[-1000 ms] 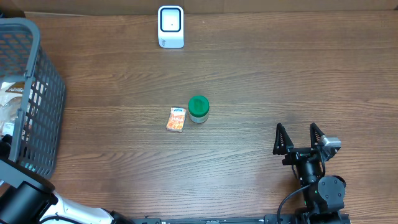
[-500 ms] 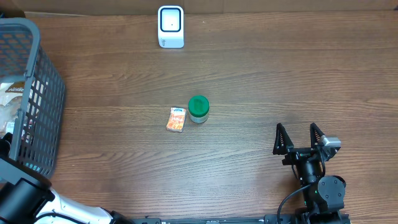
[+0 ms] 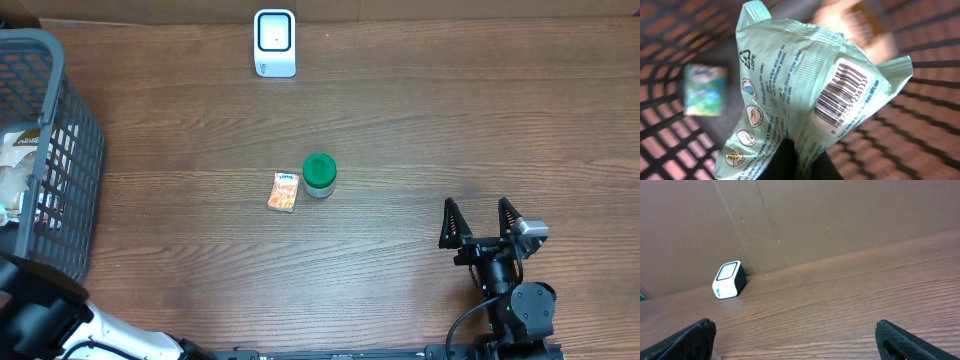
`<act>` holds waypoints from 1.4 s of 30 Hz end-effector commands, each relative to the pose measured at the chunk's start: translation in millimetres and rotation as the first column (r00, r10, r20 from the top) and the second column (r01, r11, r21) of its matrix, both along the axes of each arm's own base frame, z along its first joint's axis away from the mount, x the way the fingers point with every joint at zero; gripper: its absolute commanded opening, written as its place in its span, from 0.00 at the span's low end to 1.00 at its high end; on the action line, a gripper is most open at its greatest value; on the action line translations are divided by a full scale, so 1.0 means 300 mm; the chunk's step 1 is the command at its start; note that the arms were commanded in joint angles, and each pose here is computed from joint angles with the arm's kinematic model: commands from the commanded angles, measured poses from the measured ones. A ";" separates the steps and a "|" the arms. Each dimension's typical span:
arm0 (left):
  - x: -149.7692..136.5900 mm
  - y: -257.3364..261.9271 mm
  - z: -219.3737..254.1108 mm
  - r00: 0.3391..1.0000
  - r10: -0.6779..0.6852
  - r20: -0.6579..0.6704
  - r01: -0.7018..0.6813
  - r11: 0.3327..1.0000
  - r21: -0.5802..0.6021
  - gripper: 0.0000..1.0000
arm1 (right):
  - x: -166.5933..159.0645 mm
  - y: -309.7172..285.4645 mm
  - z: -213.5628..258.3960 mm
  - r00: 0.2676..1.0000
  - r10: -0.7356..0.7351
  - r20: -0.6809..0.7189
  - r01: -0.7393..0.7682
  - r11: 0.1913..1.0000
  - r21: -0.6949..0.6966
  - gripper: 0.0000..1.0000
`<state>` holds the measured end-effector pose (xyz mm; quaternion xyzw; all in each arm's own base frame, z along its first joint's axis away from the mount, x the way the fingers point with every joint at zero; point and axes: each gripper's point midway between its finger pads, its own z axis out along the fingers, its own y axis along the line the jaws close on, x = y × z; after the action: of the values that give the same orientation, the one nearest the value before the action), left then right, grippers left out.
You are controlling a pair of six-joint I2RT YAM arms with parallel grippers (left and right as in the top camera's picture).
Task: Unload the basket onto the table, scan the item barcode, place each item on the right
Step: 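Carry the green wipes pouch to the scanner and set it beside the tissues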
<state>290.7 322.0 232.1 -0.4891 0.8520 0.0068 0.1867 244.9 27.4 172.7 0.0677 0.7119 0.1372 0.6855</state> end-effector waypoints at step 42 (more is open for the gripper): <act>0.187 -1.301 -0.356 0.596 -0.738 -0.316 0.744 0.656 -0.129 0.04 | 0.000 0.001 -0.007 1.000 0.003 0.005 -0.003 1.000 -0.014 1.00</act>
<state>353.3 -68.2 152.5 -0.0737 0.9959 -0.0015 0.0531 245.0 27.4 172.9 0.0677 0.7116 0.1373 0.6857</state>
